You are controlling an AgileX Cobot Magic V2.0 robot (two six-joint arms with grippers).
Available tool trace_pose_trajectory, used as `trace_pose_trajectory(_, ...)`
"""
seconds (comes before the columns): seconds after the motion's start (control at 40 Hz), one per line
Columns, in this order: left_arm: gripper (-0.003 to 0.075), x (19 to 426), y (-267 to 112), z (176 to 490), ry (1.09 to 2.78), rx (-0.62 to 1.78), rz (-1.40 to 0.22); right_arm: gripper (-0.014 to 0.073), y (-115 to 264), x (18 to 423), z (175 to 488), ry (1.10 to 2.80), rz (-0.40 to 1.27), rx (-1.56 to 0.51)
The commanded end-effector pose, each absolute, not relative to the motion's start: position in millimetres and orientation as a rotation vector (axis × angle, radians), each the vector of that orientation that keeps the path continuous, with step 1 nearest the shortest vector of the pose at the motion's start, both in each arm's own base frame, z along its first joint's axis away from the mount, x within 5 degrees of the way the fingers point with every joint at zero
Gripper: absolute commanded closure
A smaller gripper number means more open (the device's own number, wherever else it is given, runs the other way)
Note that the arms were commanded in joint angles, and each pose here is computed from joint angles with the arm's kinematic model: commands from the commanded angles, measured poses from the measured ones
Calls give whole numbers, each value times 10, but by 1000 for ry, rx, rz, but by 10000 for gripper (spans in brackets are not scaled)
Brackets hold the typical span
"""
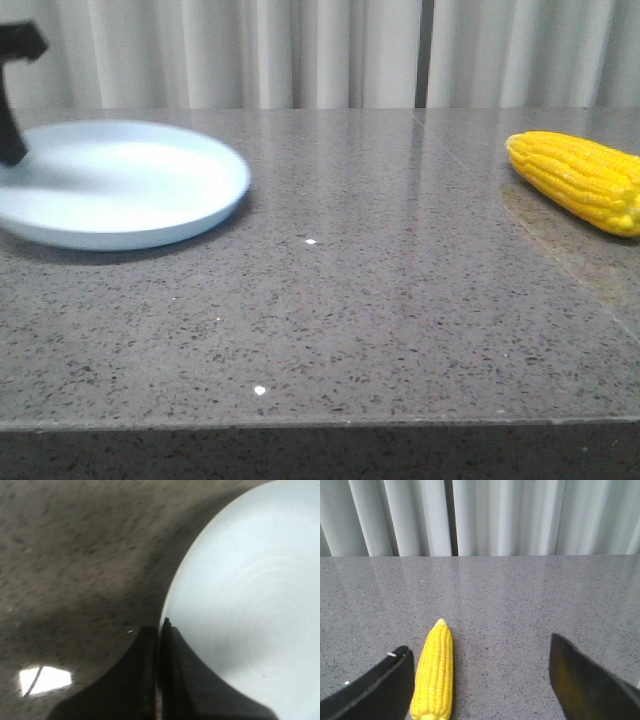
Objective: Place corn on plate with both arms
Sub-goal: 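Push the blue plate with the left gripper toward the table center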
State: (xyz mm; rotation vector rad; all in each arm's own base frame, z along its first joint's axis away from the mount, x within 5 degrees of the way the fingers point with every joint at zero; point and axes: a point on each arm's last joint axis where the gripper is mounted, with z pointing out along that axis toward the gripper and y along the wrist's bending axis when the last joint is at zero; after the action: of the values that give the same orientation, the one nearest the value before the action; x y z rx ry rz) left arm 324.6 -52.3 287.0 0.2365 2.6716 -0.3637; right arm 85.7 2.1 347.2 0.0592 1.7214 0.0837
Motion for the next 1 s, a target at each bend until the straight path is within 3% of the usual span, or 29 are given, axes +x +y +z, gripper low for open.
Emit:
trace_pose_trajectory(0.0, 741, 3194, -738, 3310, 2493, 245, -532, 15, 8, 862, 3637, 1626, 60, 52)
trace_pose_trajectory(0.1, 741, 3177, -918, 3350, 2474, 280, -595, 15, 8, 862, 3637, 1626, 60, 52)
trace_pose_trajectory(0.38, 741, 3323, -1327, 3055, 2516, 211, -655, 15, 8, 862, 3637, 1626, 60, 52)
trace_pose_trajectory(0.65, 740, 3351, -1384, 2887, 2586, 229, -519, 15, 8, 862, 3637, 1626, 60, 52)
trace_pose_trajectory(0.97, 722, 3339, -1488, 2809, 2613, 261, -530, 15, 8, 862, 3637, 1626, 60, 52)
